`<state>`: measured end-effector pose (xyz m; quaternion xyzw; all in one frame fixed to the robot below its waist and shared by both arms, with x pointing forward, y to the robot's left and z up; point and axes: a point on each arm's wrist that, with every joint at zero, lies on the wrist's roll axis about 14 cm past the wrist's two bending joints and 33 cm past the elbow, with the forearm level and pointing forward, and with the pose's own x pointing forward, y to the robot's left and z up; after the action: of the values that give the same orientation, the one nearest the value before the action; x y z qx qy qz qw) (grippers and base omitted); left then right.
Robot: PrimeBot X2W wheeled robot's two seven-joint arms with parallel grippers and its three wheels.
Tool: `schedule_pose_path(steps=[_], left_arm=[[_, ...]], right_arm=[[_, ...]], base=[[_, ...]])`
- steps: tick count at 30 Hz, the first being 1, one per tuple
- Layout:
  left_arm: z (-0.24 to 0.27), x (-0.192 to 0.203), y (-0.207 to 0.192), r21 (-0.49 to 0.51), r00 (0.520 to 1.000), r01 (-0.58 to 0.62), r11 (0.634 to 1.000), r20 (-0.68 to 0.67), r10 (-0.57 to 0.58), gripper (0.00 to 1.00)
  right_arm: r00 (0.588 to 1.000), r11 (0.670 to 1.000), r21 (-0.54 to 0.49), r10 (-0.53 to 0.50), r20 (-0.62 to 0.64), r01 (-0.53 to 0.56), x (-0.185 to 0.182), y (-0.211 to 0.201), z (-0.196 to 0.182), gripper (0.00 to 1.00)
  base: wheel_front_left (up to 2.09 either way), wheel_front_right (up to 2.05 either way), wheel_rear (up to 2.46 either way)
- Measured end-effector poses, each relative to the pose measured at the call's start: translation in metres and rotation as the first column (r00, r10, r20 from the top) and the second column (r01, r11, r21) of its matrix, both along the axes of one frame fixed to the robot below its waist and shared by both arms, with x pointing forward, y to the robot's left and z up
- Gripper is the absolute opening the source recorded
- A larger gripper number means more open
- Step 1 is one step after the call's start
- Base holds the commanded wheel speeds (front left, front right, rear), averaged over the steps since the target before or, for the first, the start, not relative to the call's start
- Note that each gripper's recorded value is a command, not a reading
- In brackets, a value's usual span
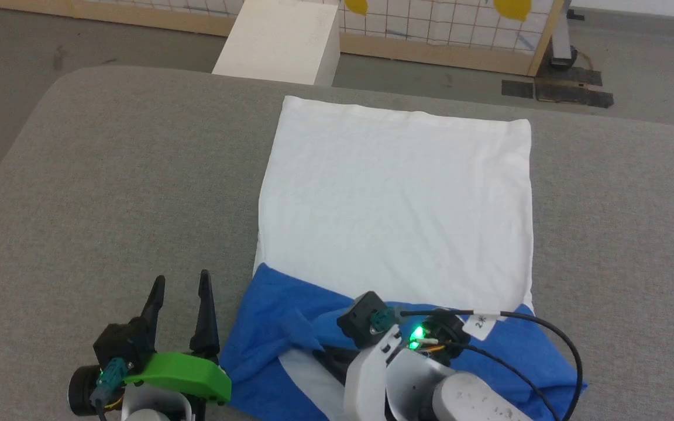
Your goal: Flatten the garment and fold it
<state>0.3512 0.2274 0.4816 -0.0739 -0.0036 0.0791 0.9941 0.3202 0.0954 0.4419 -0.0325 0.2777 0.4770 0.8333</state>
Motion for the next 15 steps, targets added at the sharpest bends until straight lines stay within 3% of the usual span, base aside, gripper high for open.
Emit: schedule_pose_path(steps=[1, 4, 9, 12, 15], left_arm=[[-0.001, -0.001, 0.002, 0.000, 1.000, -0.006, 1.000, -0.003, 0.006, 1.00], [-0.005, -0.002, 0.005, 0.001, 1.000, -0.018, 1.000, -0.016, 0.018, 1.00], [-0.005, 0.000, 0.004, 0.000, 1.000, -0.014, 1.000, -0.017, 0.014, 1.00], [-0.004, 0.004, 0.000, -0.001, 1.000, 0.006, 1.000, -0.010, -0.006, 1.00], [-0.003, 0.010, -0.009, 0.001, 0.999, 0.040, 0.999, -0.007, -0.040, 1.00]], right_arm=[[1.000, 1.000, -0.009, 0.014, -0.016, -0.014, -0.003, 0.002, -0.005, 0.97], [0.997, 1.000, -0.004, 0.031, -0.066, -0.031, -0.007, 0.007, -0.015, 1.00], [0.998, 0.989, 0.133, -0.059, -0.026, 0.062, 0.016, 0.003, 0.011, 1.00], [0.984, 0.954, 0.260, -0.171, 0.052, 0.152, 0.042, -0.011, 0.044, 1.00], [0.940, 0.897, 0.363, -0.315, 0.130, 0.251, 0.066, -0.041, 0.074, 1.00]], base=[[0.00, 0.00, 0.00], [0.00, 0.00, 0.00], [0.00, 0.00, 0.00], [0.00, 0.00, 0.00], [0.00, 0.00, 0.00]])
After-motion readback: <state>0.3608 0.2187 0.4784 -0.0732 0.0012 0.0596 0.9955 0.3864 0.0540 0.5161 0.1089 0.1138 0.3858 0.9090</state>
